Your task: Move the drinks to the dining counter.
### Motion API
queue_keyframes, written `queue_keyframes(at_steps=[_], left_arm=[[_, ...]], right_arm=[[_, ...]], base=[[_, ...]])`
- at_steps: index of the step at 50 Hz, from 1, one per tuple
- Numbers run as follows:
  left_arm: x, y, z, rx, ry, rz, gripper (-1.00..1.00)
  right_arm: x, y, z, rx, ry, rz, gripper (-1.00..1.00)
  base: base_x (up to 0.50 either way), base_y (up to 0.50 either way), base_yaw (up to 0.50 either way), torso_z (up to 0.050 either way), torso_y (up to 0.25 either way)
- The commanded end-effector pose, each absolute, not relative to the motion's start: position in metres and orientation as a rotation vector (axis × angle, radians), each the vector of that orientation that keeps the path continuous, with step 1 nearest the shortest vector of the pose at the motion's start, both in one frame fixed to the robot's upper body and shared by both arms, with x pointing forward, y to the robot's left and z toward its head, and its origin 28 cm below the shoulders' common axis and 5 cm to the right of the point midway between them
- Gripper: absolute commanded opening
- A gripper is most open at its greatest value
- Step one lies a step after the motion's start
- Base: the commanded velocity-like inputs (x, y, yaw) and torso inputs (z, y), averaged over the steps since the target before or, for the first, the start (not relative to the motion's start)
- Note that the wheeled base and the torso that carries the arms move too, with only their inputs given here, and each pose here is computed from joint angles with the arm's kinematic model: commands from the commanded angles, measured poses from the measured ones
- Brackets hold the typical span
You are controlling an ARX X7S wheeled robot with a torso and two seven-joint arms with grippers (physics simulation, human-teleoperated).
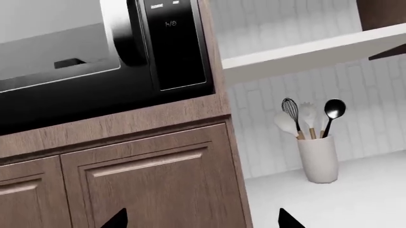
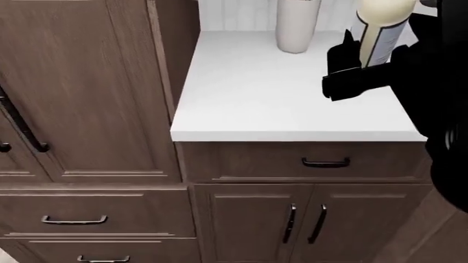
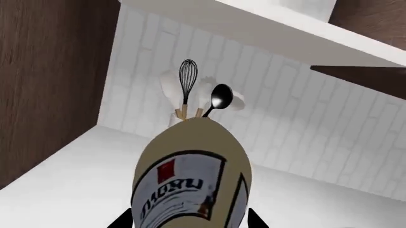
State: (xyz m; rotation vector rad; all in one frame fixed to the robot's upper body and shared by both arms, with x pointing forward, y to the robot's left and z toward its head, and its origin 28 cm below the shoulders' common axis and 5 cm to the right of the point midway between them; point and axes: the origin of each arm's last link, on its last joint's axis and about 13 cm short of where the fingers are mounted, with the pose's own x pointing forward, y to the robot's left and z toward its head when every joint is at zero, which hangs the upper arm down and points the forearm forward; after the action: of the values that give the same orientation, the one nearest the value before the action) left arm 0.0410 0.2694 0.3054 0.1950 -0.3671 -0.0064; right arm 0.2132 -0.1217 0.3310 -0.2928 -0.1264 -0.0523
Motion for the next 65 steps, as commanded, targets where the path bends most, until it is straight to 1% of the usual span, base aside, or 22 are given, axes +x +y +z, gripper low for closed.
queue_keyframes(at_steps=[1,16,23,29,35,36,42,53,55,61,62,63,65], left_arm=[[0.04,0.27,0.304,0.191,-0.367,-0.007,1.0],[0.042,0.271,0.301,0.194,-0.355,-0.005,1.0],[0.044,0.271,0.3,0.193,-0.349,-0.004,1.0],[0.043,0.271,0.301,0.195,-0.351,-0.005,1.0],[0.044,0.271,0.299,0.192,-0.345,-0.003,1.0],[0.044,0.272,0.298,0.192,-0.344,-0.002,1.0],[0.046,0.271,0.298,0.193,-0.34,-0.002,1.0],[0.047,0.272,0.295,0.187,-0.333,0.002,1.0],[0.046,0.272,0.295,0.188,-0.333,0.001,1.0],[0.046,0.272,0.295,0.188,-0.335,0.001,1.0],[0.046,0.272,0.295,0.187,-0.336,0.001,1.0],[0.046,0.272,0.295,0.187,-0.336,0.001,1.0],[0.046,0.272,0.294,0.184,-0.334,0.003,1.0]], right_arm=[[0.208,-0.117,0.336,-0.338,-0.183,-0.034,-1.0],[0.211,-0.113,0.332,-0.342,-0.166,-0.006,-1.0],[0.21,-0.108,0.335,-0.251,-0.069,0.083,-1.0],[0.211,-0.102,0.333,-0.3,-0.067,0.122,-1.0],[0.211,-0.101,0.331,-0.324,-0.104,0.142,-1.0],[0.211,-0.101,0.331,-0.33,-0.105,0.117,-1.0],[0.214,-0.099,0.329,-0.354,-0.089,0.151,-1.0],[0.213,-0.099,0.329,-0.368,-0.093,0.143,-1.0],[0.212,-0.099,0.332,-0.332,-0.137,0.135,-1.0],[0.21,-0.103,0.334,-0.332,-0.141,0.099,-1.0],[0.21,-0.103,0.334,-0.362,-0.156,0.07,-1.0],[0.21,-0.104,0.335,-0.339,-0.178,0.057,-1.0],[0.209,-0.104,0.336,-0.313,-0.173,0.087,-1.0]], base=[[-0.5,0.28,0.0,0.0,0.0],[-0.5,0.3,0.0,0.0,0.0],[-0.45,0.32,0.0,0.0,0.0],[-0.32,0.26,0.0,0.0,0.0],[-0.01,0.01,0.0,0.0,0.0],[0.14,0.23,0.0,0.0,0.0],[0.28,0.5,0.0,0.0,0.0],[0.26,0.5,0.0,0.0,0.0],[0.11,0.5,0.0,0.0,0.005],[0.0,0.06,0.0,0.0,0.0],[0.0,0.5,0.0,0.0,0.0],[0.0,0.5,0.0,0.0,0.0],[0.06,0.4,0.0,0.0,0.0]])
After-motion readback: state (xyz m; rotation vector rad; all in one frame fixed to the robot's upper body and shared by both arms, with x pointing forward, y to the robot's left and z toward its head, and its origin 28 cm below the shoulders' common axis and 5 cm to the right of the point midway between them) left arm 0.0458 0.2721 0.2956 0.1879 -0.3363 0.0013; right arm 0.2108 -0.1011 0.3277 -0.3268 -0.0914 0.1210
